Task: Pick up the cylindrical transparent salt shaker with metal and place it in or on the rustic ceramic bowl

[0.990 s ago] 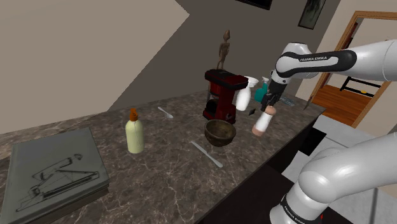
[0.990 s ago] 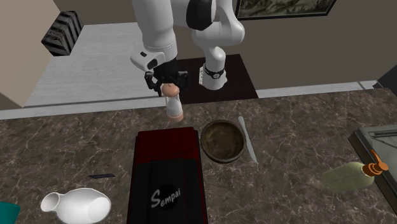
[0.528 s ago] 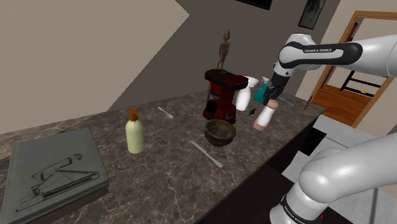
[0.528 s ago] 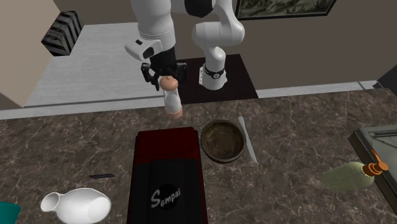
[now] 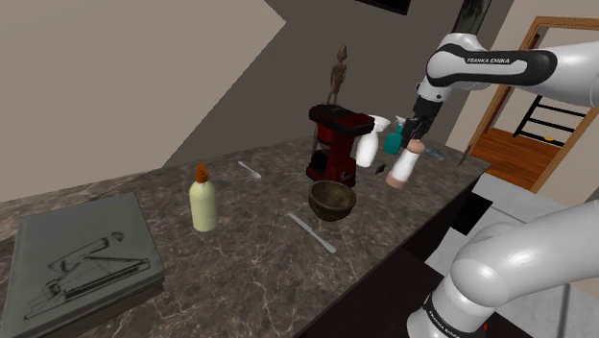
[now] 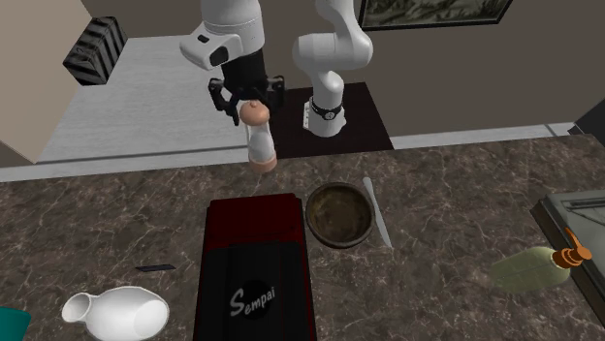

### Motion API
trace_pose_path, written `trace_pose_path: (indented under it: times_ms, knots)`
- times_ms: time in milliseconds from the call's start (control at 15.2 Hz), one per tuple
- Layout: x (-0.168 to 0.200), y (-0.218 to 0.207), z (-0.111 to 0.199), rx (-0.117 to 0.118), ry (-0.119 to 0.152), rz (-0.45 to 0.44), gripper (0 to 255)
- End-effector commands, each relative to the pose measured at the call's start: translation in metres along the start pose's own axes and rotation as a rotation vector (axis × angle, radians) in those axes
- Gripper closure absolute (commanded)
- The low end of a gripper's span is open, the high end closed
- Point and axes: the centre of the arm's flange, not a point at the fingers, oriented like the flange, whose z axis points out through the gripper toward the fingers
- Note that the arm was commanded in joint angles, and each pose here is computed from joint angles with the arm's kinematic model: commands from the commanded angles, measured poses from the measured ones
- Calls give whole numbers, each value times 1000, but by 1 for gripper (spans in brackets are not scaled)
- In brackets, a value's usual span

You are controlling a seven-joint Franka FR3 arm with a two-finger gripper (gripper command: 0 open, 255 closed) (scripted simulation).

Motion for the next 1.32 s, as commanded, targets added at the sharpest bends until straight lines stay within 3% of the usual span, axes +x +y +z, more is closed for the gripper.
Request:
trace_pose_path:
  times_ms: [0, 1254]
  knots:
    - [-1, -1, -7, 0, 0, 0, 255]
    - [145, -201, -67, 0, 0, 0, 255]
